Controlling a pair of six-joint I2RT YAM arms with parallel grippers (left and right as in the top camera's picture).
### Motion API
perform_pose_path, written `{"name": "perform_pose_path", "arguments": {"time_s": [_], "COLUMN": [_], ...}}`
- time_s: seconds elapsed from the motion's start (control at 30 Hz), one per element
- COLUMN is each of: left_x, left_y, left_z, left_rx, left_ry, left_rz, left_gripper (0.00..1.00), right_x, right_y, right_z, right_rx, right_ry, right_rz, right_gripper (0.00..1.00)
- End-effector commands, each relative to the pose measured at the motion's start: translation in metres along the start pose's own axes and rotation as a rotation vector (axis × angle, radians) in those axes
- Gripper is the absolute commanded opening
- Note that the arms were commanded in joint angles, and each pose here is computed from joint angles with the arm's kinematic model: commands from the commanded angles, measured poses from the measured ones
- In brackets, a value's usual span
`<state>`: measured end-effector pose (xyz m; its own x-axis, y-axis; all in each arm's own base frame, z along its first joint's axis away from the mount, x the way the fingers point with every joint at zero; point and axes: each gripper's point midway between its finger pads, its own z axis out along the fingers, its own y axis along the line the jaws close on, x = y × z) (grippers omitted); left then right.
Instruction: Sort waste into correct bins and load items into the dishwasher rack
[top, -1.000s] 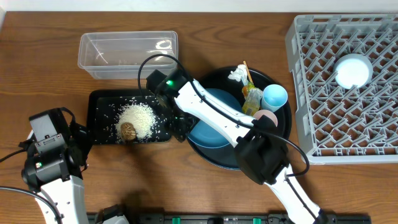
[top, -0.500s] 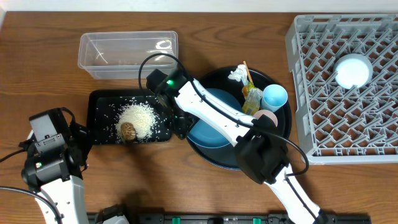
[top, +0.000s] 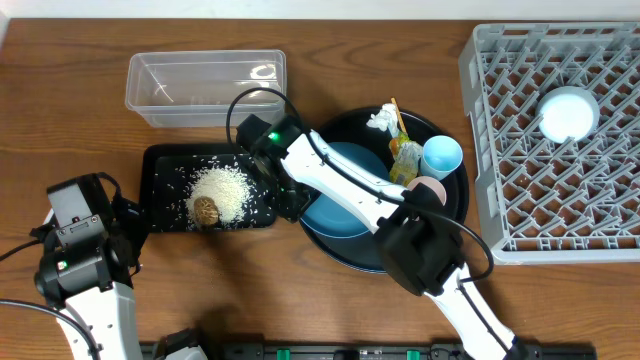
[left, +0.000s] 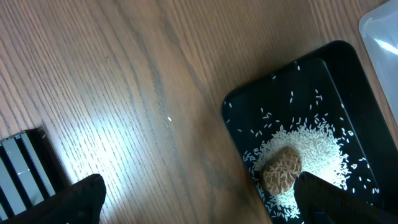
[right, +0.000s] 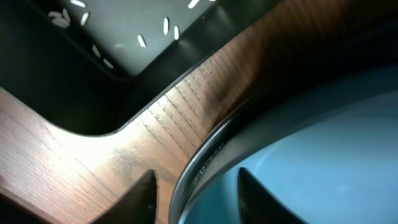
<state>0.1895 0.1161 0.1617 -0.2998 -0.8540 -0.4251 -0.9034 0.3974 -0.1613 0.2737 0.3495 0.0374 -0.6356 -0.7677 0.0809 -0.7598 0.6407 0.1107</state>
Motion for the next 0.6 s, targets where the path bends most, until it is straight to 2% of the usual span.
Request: {"name": "perform_pose_path", "arguments": {"time_s": [0.0, 0.3, 0.47, 0.57], "left_x": [-0.0013, -0.0013, -0.0014, -0.0012], "left_y": [0.0017, 0.0016, 0.0016, 0.0016], "left_z": [0.0009, 0.001, 0.0012, 0.0012], "left_rx": [-0.01, -0.01, -0.01, -0.01], "left_ry": [-0.004, -0.004, -0.003, -0.003], "left_rz": [-0.009, -0.009, -0.009, -0.009], "left_gripper": [0.98, 0.98, 0.98, 0.98], "right_x": [0.0021, 0.0069, 0.0098, 0.0105], "right_y": [0.0049, 0.0044, 0.0055, 0.0045], "right_z": [0.0119, 0.0115, 0.0108, 0.0083], "right_rx": [0.008, 0.01, 0.006, 0.006], "right_ry": [0.028, 0.047, 0.058, 0.056], "right_rz": [0.009, 0.034, 0.039, 0.061], "right_gripper": [0.27, 0.13, 0.01, 0.01]}}
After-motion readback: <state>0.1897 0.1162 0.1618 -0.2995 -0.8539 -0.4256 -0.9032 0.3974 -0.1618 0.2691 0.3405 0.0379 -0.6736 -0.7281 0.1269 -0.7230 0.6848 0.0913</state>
